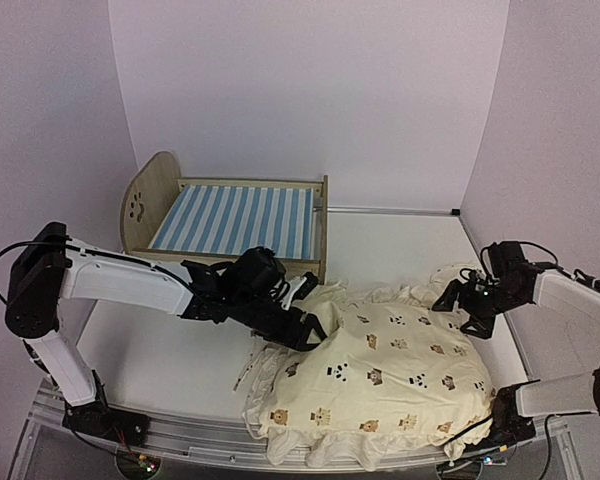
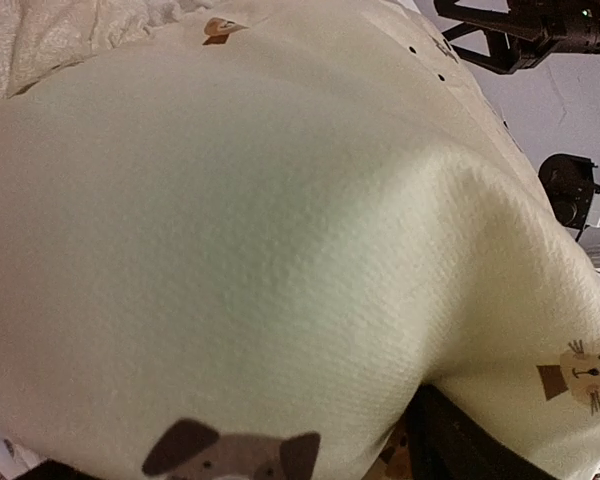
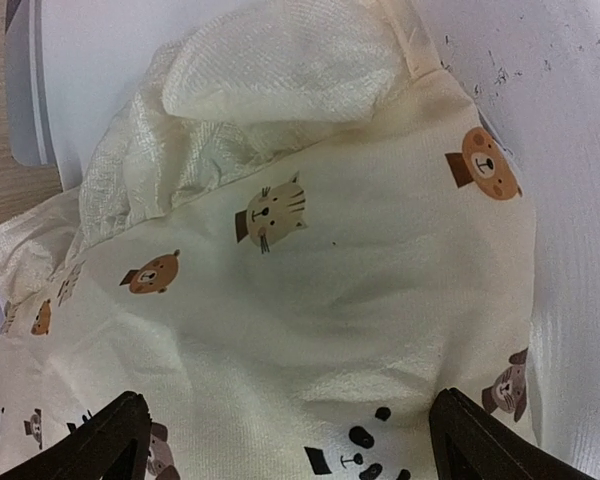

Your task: Set up the pet bed

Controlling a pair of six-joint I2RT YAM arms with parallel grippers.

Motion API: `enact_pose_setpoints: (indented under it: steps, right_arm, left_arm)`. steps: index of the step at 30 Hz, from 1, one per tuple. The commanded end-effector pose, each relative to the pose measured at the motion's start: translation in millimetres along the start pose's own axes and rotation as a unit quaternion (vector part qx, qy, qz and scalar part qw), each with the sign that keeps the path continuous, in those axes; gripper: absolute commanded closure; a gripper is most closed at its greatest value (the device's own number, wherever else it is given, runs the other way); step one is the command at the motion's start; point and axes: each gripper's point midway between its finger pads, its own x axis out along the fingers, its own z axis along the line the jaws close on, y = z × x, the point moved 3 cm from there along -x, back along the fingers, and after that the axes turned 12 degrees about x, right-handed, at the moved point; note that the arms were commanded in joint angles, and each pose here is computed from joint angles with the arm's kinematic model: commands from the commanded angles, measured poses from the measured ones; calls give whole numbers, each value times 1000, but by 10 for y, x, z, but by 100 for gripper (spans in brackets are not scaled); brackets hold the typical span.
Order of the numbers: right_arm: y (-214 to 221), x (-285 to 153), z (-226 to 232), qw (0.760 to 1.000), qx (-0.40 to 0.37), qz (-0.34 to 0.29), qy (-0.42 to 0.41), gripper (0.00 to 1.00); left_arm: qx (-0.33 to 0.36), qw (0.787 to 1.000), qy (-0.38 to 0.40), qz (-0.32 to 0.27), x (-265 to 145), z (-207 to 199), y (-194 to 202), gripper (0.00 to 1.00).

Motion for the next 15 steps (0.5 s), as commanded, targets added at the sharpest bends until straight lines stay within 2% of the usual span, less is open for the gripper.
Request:
enact_pose_setpoints:
  steps: [1,2,4,5,6,9,15]
  right_arm:
    - [4,-63,27,1000,-9,3,-1,2]
    - [4,-65,27,1000,-9,3,-1,2]
    - [15,-64,21,1000,-10,6,0,2]
    - [20,-64,16,1000,-11,7,1,2]
    - [23,-66,14,1000,-12,8,2,2]
    - [41,-81,19,1000,-14,13,1,2]
    - [102,-119,129,999,-16,37,-29,2]
  left_arm:
    - [14,999,36,-32,58,-266,-223,28]
    - [12,999,37,-36,58,-275,-232,38]
    - [11,998,32,-50,28,-278,-279,77]
    - [9,998,22,-56,2,-261,-304,93]
    - [10,998,6,-64,-56,-250,-347,99]
    - [17,992,-70,-103,-359,-159,-507,100]
    - [27,967,-188,-173,-1109,-62,-757,100]
